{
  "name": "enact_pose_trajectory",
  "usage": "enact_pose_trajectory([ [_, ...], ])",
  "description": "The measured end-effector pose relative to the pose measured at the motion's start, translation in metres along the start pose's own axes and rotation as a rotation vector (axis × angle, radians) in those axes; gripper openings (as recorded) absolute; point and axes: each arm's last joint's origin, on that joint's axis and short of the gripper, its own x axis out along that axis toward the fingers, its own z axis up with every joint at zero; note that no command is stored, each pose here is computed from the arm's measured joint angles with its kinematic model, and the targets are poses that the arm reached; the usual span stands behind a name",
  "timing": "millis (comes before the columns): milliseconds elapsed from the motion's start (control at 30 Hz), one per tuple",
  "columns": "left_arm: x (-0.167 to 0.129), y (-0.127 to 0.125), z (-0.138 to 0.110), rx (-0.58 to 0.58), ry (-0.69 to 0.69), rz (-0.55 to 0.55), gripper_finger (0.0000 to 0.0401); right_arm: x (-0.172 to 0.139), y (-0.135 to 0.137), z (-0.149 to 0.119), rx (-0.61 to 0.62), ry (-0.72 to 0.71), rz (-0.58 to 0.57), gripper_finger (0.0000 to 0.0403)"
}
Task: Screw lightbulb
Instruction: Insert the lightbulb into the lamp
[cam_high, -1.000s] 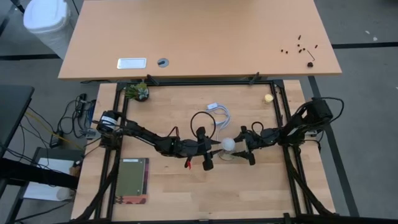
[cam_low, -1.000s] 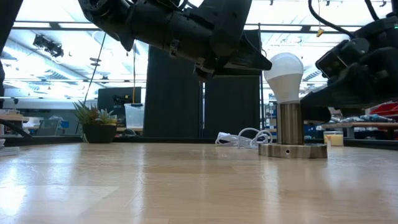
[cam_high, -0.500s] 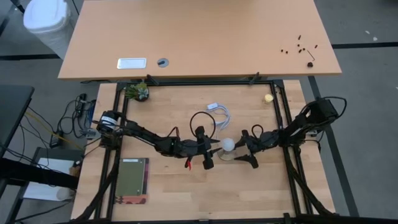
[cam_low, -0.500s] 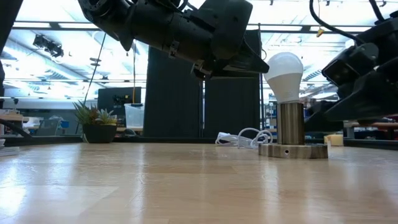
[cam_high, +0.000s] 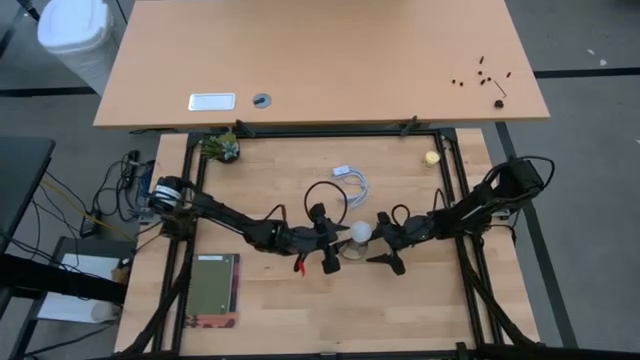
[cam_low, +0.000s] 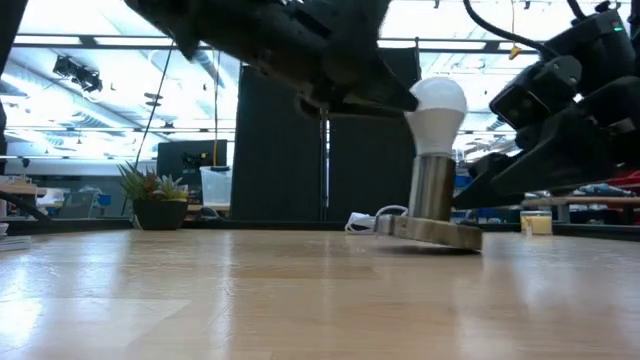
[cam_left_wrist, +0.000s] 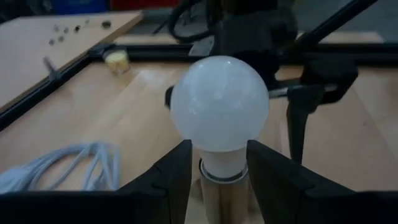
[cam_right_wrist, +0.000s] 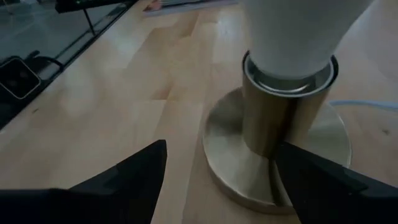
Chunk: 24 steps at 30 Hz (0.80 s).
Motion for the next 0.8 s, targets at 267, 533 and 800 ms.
enact_pose_trajectory([
  [267,-0.024,-0.005,0.007,-0.004,0.094,0.03,0.0158,0.009,-0.001,0.013,-0.043,-0.03,-0.047,0.0307],
  [533,-0.027,-0.006,0.002,-0.026,0.131,0.06,0.0158,0.019,-0.002,0.022,-0.053,0.004,-0.067,0.0307],
  [800,-0.025,-0.007,-0.002,-0.015,0.148,0.062,0.0158,0.03,0.001,0.036,-0.085,0.039,-0.074,0.0307],
])
